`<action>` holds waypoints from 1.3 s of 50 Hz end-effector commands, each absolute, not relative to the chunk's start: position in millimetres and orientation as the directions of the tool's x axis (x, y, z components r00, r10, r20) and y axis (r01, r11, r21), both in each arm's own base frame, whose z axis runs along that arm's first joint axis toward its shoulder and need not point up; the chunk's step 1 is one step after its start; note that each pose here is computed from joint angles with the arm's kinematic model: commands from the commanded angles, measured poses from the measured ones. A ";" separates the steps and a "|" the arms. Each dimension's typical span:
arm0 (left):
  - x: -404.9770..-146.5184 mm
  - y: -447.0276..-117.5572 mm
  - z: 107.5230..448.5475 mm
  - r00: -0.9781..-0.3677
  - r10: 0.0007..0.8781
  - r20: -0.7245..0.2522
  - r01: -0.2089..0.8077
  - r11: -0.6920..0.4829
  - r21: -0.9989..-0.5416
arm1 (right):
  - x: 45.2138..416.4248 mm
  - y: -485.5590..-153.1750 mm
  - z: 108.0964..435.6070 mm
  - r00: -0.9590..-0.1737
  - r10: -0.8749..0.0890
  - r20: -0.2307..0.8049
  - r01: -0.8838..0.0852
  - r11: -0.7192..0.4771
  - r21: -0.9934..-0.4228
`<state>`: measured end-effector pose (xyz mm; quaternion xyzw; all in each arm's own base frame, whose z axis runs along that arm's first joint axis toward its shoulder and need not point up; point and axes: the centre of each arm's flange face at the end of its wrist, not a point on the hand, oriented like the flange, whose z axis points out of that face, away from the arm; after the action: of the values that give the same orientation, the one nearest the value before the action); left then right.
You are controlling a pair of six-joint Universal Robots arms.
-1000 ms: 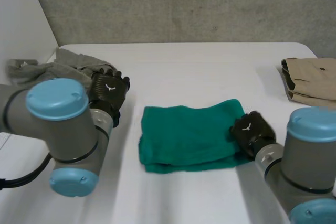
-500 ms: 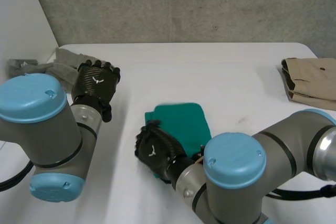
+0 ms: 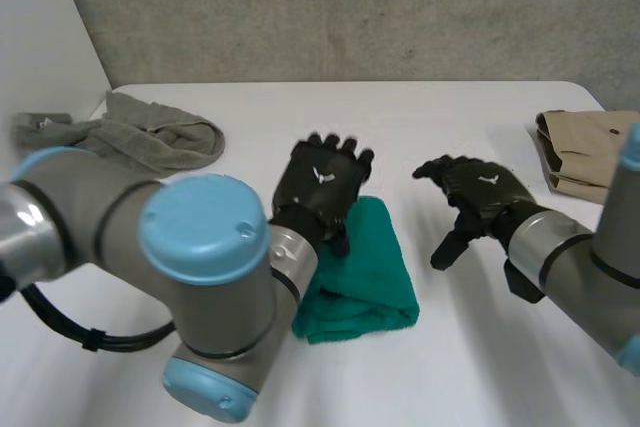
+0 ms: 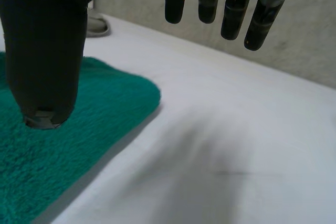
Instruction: Fold the laundry.
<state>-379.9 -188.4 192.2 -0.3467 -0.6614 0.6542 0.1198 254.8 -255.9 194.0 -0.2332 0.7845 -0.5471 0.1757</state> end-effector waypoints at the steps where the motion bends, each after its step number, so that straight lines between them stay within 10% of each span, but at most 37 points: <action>1: -363.2 -190.9 159.7 -0.751 0.548 -0.369 0.459 0.030 -0.888 | 286.7 -252.8 173.9 -0.779 -0.626 -0.041 -0.205 0.315 -0.927; 11: -341.2 -202.8 134.7 -0.710 0.531 -0.462 0.586 0.082 -0.806 | 313.7 -241.3 130.6 -0.707 -0.707 0.002 -0.334 0.332 -0.882; 21: -347.4 -198.9 137.7 -0.677 0.595 -0.433 0.570 0.051 -0.820 | 307.6 -247.0 132.9 -0.687 -0.667 0.288 -0.526 0.184 -0.830; 31: -338.6 -224.3 227.9 -0.718 0.583 -0.382 0.402 -0.101 -0.910 | 306.2 -226.4 182.1 -0.716 -0.613 0.334 -0.427 0.005 -0.904; 39: -334.9 -215.9 278.3 -0.610 0.721 -0.328 0.329 -0.146 -0.933 | 312.9 -174.6 169.1 -0.652 -0.680 0.336 -0.424 -0.041 -0.905; 65: -335.6 -210.8 280.5 -0.590 0.767 -0.251 0.286 -0.092 -0.954 | 335.3 -179.6 104.7 -0.628 -0.689 0.361 -0.453 -0.053 -0.890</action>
<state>-335.7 -209.9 281.8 -0.4163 -0.6386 0.6193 0.1883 331.5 -174.5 112.3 -0.4175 0.6798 -0.5942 0.1026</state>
